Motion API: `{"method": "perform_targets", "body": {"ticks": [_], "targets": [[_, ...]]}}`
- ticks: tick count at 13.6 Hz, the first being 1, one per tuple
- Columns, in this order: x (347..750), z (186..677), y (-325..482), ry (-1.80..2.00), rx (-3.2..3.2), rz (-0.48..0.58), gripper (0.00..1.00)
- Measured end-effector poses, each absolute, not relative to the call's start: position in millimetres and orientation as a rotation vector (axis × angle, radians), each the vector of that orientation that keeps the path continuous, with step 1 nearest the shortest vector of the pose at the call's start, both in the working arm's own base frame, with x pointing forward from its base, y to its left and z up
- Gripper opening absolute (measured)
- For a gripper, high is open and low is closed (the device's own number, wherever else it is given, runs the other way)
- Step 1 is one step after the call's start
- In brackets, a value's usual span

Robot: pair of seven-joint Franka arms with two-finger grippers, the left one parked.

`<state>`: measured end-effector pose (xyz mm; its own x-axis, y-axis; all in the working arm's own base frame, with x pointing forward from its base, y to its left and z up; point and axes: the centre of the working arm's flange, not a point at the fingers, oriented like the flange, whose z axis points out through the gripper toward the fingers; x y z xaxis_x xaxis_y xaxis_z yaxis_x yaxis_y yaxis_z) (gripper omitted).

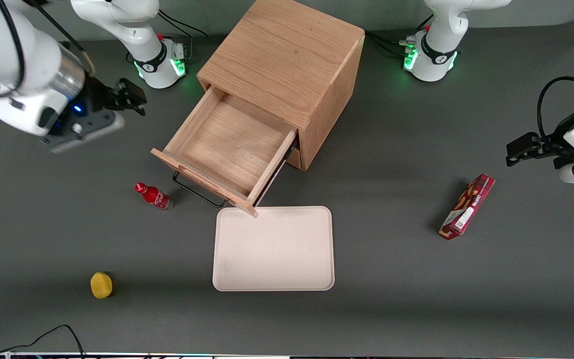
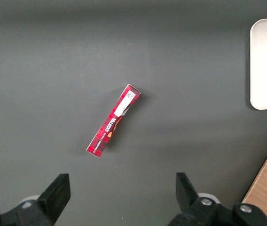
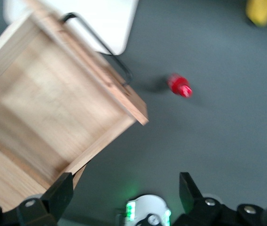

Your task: Open upper drawer

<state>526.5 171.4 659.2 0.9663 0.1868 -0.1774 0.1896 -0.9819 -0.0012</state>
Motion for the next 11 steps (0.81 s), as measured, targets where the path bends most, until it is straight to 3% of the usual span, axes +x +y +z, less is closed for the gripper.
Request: {"method": "perform_targets", "body": {"ticks": [3, 6, 8, 11], "targets": [[519.5, 650.1, 113.1, 0.011, 3.085, -0.256, 1.00], [511.0, 612.3, 63.1, -0.147, 3.092, -0.141, 1.00], [487.6, 589.5, 56.0, -0.132, 3.088, -0.105, 1.00], [474.1, 595.2, 46.7, -0.026, 3.096, -0.057, 1.00]]}}
